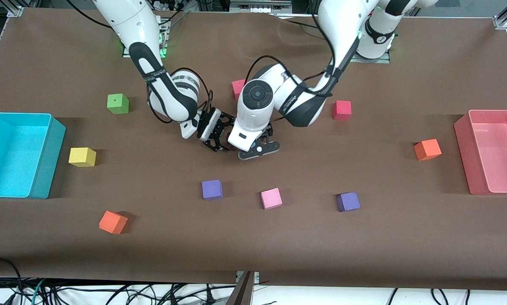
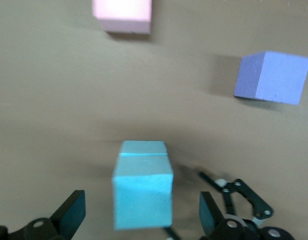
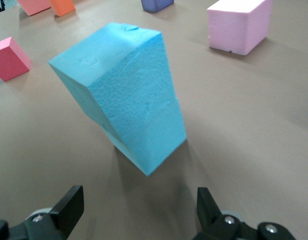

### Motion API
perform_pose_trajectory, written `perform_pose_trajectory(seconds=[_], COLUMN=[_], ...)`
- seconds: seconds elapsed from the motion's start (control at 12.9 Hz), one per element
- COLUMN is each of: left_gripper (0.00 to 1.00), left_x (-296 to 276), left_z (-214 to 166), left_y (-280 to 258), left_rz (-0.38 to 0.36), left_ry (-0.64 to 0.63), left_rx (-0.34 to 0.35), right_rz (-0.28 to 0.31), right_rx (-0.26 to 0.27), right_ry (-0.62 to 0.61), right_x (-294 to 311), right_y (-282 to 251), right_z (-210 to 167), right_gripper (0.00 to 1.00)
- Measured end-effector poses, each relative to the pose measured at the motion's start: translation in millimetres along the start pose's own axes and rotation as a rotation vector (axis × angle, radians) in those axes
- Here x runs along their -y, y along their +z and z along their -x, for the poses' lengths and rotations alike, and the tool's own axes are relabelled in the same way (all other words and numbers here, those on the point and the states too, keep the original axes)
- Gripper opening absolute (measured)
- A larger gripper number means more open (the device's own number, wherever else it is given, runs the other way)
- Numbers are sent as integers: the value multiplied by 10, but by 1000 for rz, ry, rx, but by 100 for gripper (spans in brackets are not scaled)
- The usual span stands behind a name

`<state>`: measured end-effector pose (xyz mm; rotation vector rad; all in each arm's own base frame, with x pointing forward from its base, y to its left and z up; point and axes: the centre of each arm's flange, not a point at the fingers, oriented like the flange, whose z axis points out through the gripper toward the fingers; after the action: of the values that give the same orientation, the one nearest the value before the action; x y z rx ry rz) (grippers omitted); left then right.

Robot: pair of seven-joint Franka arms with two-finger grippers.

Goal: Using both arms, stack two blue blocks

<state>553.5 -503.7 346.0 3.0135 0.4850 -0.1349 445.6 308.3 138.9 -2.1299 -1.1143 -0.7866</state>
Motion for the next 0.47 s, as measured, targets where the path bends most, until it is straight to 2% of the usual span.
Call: perform_pose_trajectory(seconds=[0.23, 0.47], left_gripper=[100, 100], left_x=[445, 1312], left_z=[-240, -733], left_y=[-782, -1533], left_rz=[-48, -63], left_ry=[24, 68], left_rx=[26, 39], right_rz=[-9, -76], right_rx=[-25, -52], right_ry=[125, 284], right_x=[100, 192], right_y=[-302, -490], right_z=[-74, -160], right_gripper=[100, 100])
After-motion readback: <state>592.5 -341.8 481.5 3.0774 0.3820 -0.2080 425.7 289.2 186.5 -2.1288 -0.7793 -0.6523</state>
